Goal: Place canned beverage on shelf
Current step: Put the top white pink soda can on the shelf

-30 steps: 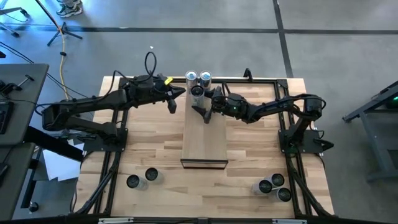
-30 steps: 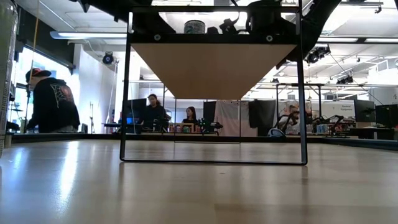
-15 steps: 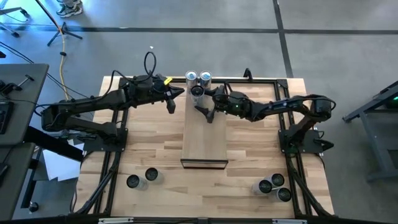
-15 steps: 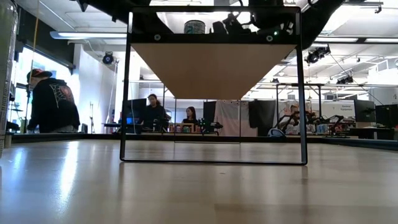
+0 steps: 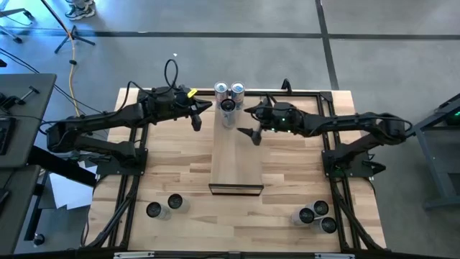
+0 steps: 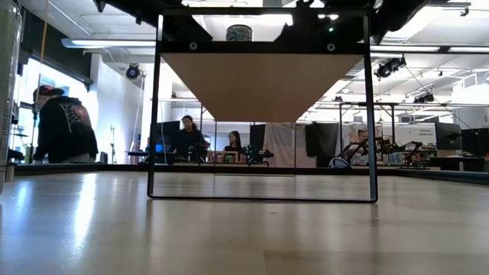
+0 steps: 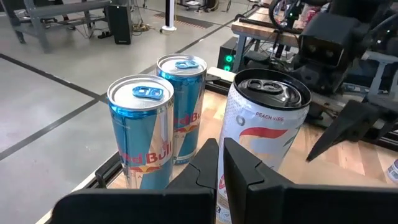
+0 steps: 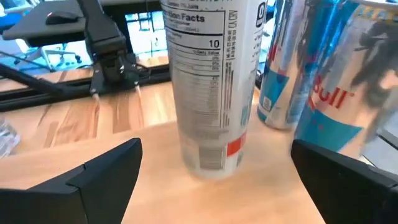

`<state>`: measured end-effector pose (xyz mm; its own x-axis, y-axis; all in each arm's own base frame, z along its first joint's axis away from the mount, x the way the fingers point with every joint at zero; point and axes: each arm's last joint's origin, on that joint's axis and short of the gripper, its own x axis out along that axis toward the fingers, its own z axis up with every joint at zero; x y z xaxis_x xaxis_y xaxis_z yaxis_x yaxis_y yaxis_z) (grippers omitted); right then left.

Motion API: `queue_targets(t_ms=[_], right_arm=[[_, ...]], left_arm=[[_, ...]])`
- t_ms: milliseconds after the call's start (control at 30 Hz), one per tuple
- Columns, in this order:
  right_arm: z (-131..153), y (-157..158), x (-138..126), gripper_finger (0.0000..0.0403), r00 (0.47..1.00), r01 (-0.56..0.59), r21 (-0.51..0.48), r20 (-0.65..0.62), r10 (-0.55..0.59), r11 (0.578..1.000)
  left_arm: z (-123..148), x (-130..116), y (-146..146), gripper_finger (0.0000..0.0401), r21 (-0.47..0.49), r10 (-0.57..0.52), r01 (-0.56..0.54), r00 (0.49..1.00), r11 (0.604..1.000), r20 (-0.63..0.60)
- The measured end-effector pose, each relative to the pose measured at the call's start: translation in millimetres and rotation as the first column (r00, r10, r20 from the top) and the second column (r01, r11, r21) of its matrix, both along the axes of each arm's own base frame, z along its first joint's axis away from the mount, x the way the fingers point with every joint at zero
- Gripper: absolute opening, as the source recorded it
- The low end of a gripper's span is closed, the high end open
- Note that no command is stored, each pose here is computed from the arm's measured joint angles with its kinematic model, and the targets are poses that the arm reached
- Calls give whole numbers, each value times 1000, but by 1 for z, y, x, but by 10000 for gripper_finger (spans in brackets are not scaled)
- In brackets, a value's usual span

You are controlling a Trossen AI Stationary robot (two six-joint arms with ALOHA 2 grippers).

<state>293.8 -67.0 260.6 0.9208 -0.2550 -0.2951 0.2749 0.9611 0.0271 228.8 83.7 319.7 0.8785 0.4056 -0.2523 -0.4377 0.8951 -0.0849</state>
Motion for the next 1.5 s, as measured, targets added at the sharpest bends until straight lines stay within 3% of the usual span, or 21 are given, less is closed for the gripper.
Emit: queue_targets(t_ms=[700, 1500], right_arm=[[36, 15, -69, 399, 991, 2, 36, -135, 3, 999], [36, 17, -74, 399, 989, 35, 108, -144, -19, 994]], left_arm=[[9, -11, -4, 2, -33, 12, -10, 999, 999, 51], [9, -10, -4, 3, -43, 15, -13, 998, 999, 59]])
